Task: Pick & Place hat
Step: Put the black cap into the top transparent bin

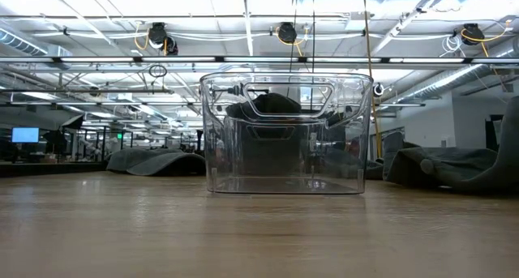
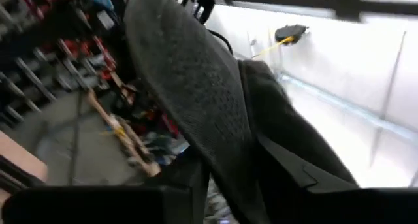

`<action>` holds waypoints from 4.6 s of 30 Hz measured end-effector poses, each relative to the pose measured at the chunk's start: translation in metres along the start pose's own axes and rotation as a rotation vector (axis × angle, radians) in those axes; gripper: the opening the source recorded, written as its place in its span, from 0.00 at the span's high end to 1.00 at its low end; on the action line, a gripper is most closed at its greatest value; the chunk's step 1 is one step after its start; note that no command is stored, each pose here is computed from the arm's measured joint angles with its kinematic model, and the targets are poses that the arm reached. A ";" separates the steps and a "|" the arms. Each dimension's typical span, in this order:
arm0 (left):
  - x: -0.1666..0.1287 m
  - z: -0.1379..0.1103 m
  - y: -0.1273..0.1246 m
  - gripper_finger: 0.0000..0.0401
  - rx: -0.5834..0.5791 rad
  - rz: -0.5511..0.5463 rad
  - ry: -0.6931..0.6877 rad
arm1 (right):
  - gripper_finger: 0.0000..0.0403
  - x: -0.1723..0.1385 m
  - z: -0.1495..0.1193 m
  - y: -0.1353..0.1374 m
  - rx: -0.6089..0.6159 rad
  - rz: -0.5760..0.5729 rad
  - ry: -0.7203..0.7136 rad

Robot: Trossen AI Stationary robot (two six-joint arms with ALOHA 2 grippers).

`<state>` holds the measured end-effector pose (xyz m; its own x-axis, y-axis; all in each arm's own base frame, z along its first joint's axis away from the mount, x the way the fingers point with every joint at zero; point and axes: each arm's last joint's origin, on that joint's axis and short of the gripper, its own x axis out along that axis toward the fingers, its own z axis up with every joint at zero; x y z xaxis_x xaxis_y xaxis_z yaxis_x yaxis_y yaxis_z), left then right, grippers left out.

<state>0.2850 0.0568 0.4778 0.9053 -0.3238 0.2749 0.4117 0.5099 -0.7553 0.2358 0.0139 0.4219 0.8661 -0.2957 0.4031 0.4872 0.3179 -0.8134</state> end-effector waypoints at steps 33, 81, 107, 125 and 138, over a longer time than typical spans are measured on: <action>-0.029 -0.012 -0.004 0.98 0.803 -0.065 0.326 | 0.50 -0.032 0.025 0.007 1.193 0.142 0.143; -0.021 -0.073 0.028 0.98 0.658 0.265 0.708 | 0.22 -0.004 -0.002 0.029 1.568 0.363 0.166; -0.023 -0.073 0.028 0.95 0.615 0.292 0.714 | 0.94 -0.008 -0.001 0.022 1.589 0.473 0.109; -0.076 -0.075 0.023 0.54 0.257 0.572 0.863 | 0.94 0.031 0.002 -0.028 1.227 0.580 0.438; -0.097 -0.071 -0.011 0.59 0.298 0.539 0.752 | 0.94 0.077 -0.044 -0.029 1.030 0.642 0.556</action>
<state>0.1858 0.0261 0.4172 0.7197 -0.3595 -0.5939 0.0649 0.8865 -0.4581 0.2840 -0.0579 0.4579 0.9317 -0.0862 -0.3530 0.0887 0.9960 -0.0090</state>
